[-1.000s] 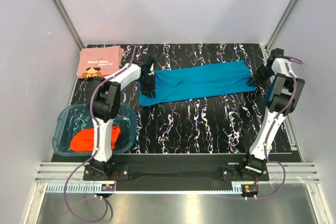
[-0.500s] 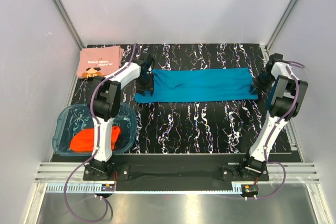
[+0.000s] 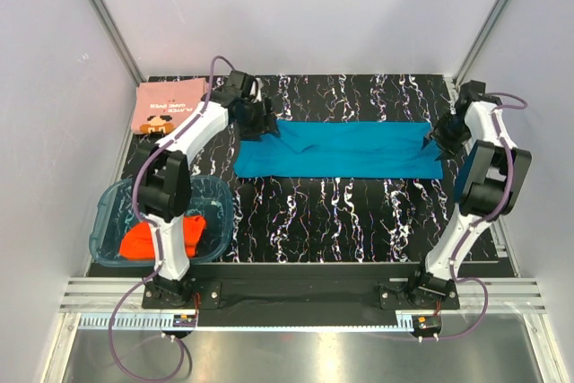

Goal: Fold and stack the t-shirts
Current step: Fold the tshirt

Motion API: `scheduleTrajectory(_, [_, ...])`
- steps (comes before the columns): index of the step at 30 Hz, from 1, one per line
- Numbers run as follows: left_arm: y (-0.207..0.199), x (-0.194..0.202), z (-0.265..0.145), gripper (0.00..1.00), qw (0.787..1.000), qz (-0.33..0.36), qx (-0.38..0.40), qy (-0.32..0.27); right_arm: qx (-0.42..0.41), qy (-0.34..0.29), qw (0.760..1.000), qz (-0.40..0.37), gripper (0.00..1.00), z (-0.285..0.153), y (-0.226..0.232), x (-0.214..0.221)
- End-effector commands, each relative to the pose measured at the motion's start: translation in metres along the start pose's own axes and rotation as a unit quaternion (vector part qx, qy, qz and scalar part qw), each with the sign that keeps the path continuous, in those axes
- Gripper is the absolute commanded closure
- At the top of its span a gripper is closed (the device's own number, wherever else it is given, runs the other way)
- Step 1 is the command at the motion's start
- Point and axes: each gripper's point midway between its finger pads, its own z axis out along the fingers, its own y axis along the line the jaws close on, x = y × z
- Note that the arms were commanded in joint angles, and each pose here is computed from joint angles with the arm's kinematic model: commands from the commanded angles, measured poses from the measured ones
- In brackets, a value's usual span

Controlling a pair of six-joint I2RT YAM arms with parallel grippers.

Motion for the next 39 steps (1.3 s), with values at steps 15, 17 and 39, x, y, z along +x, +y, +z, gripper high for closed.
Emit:
scheduleTrajectory(15, [-0.091, 0.004, 0.079, 0.47, 0.995, 0.032, 0.088, -0.032, -0.089, -0.005, 0.994, -0.069, 0.41, -0.063, 0.042, 0.07])
scheduleTrajectory(17, [-0.088, 0.004, 0.085, 0.5, 0.996, 0.033, 0.079, -0.026, -0.09, -0.002, 0.993, -0.07, 0.41, -0.063, 0.041, 0.073])
scheduleTrajectory(39, [-0.14, -0.066, 0.109, 0.5, 0.967, 0.13, 0.174, -0.135, -0.099, 0.025, 0.992, -0.072, 0.41, -0.068, 0.037, 0.093])
